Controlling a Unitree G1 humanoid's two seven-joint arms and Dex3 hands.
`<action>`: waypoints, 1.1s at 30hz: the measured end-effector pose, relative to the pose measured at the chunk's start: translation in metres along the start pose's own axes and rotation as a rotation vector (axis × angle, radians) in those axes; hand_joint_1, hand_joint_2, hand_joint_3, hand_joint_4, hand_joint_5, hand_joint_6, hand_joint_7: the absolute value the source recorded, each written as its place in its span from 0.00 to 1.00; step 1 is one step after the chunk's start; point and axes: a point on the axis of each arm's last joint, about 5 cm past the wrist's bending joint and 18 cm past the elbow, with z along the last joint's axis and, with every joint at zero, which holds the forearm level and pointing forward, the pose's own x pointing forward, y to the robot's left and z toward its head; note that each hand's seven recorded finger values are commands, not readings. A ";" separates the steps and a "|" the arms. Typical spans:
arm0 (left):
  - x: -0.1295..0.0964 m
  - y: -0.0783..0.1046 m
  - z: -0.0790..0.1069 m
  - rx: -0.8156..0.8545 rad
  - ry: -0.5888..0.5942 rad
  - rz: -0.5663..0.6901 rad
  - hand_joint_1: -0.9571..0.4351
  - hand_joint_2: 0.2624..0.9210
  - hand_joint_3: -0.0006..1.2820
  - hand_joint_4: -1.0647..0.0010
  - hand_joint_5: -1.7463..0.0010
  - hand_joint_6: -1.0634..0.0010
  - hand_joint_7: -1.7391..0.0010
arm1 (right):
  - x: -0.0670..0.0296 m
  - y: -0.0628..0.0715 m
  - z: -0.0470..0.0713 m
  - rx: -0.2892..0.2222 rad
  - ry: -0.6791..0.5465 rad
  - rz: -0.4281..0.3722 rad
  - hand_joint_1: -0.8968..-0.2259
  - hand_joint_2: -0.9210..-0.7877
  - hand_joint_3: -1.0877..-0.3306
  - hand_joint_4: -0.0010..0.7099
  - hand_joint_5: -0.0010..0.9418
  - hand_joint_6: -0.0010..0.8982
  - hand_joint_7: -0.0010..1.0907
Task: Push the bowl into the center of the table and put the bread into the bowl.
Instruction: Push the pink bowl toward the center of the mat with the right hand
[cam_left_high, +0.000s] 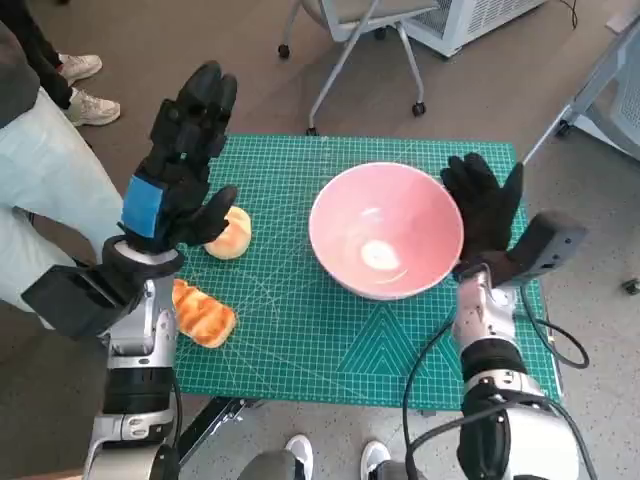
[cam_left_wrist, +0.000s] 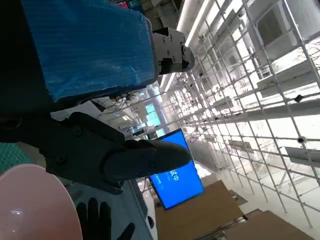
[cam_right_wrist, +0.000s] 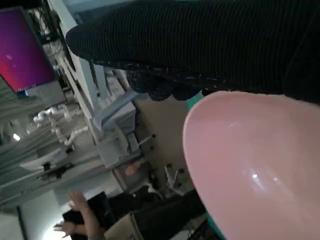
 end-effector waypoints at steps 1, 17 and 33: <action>0.000 0.000 0.000 0.001 0.000 0.001 0.19 1.00 0.41 0.95 1.00 1.00 0.83 | 0.0002 0.002 -0.001 0.003 0.002 0.005 0.47 0.00 0.39 0.19 0.00 0.23 0.16; -0.005 0.002 -0.001 0.015 0.007 0.024 0.19 1.00 0.41 0.94 1.00 1.00 0.83 | -0.0001 0.008 -0.005 0.009 0.027 0.027 0.48 0.00 0.42 0.23 0.01 0.27 0.16; -0.005 -0.003 -0.004 0.001 0.021 0.031 0.19 1.00 0.42 0.95 1.00 0.99 0.82 | 0.0030 0.006 0.002 -0.009 0.000 0.055 0.50 0.00 0.40 0.23 0.00 0.26 0.14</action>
